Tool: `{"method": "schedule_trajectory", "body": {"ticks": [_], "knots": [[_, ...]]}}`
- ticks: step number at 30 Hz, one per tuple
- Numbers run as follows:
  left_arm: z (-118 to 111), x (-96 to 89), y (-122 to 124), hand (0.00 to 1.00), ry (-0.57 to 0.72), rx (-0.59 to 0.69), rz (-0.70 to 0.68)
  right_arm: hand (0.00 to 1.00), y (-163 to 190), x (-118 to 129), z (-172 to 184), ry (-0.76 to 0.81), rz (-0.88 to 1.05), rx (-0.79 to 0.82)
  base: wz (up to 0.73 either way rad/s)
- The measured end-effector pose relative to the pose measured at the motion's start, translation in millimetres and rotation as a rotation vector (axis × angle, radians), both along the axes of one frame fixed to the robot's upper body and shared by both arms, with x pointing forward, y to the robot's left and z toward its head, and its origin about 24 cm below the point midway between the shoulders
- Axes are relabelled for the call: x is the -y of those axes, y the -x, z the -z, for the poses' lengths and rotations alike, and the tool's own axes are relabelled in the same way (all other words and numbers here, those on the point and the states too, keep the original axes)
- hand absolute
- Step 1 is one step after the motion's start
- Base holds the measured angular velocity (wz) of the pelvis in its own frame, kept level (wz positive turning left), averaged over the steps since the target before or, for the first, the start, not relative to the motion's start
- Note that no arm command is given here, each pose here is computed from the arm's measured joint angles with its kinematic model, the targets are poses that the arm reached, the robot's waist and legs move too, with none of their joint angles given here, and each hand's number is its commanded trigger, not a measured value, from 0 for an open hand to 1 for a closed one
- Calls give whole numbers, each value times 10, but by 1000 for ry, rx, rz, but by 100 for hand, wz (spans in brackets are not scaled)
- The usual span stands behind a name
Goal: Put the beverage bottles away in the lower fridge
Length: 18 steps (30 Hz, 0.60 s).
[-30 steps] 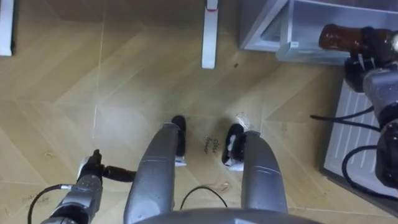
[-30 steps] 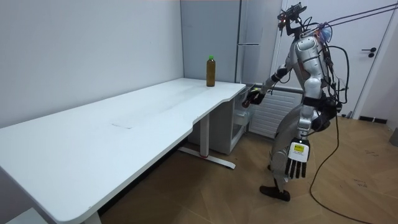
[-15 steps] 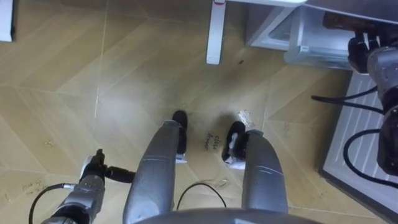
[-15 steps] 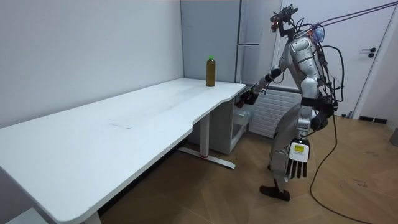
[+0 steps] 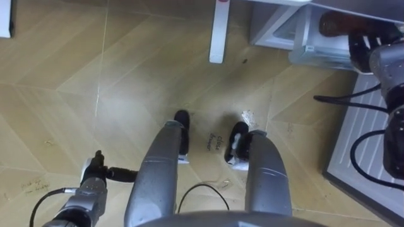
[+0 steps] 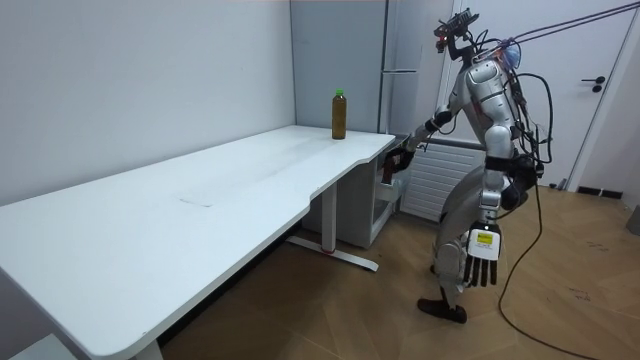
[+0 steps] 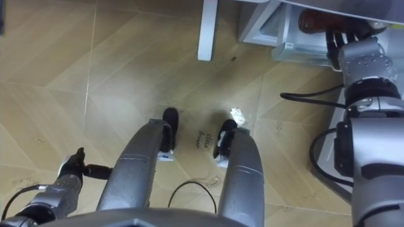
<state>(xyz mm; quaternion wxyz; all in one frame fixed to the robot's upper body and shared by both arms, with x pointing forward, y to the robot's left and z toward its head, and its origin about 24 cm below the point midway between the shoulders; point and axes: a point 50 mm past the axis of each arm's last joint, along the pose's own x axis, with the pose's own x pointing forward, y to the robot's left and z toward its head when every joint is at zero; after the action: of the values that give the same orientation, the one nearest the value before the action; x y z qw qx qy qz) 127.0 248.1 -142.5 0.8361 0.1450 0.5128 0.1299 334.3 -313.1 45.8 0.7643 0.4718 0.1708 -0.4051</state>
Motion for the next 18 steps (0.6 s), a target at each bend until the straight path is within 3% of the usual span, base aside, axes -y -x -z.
{"method": "schedule_trajectory", "body": {"ticks": [8,18], "knots": [[-18,19,-37,0,-3,23,33,0,37,170,-93,48,50,38,0],[-8,9,9,0,-1,14,34,0,78,186,-35,56,47,19,-1]]}}
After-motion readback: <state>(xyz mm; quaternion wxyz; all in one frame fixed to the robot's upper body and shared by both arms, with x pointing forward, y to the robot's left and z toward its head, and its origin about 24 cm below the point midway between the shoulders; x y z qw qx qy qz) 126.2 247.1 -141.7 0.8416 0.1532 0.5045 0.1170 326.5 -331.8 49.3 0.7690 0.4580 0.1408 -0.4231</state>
